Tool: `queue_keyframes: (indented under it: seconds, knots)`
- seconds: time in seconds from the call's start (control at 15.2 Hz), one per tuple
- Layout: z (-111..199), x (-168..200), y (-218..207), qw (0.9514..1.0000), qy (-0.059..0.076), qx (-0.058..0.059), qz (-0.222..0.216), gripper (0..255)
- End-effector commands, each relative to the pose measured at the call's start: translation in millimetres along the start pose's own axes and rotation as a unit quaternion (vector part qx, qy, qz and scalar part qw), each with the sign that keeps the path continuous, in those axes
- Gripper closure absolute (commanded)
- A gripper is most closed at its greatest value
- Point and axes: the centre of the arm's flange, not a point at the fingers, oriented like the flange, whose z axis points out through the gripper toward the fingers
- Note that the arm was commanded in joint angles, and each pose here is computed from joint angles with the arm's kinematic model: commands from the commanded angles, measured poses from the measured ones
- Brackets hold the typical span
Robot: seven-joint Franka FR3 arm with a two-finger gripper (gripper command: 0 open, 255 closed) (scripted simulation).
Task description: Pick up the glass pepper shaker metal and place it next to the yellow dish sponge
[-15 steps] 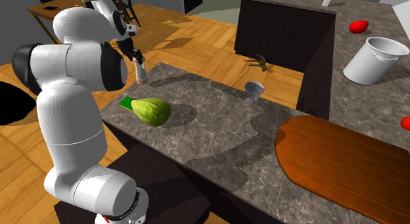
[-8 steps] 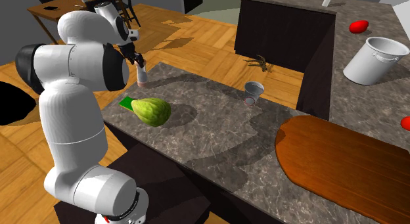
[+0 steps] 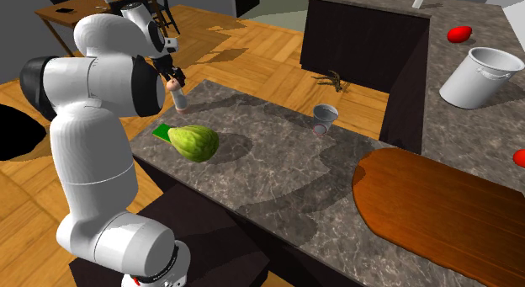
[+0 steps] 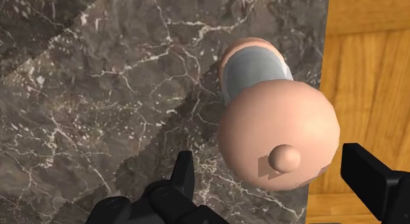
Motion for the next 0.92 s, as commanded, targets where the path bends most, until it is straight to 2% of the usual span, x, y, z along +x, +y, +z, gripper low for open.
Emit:
queue_keyframes:
  seconds: [0.0,0.07,0.33,0.86]
  knots:
    - [0.1,0.0,0.0,1.0,0.0,0.0,0.0,0]
    - [0.1,0.0,0.0,1.0,0.0,0.0,0.0,0]
    - [-50.0,0.0,0.0,1.0,0.0,0.0,0.0,0]
    - [-50.0,0.0,0.0,1.0,0.0,0.0,0.0,0]
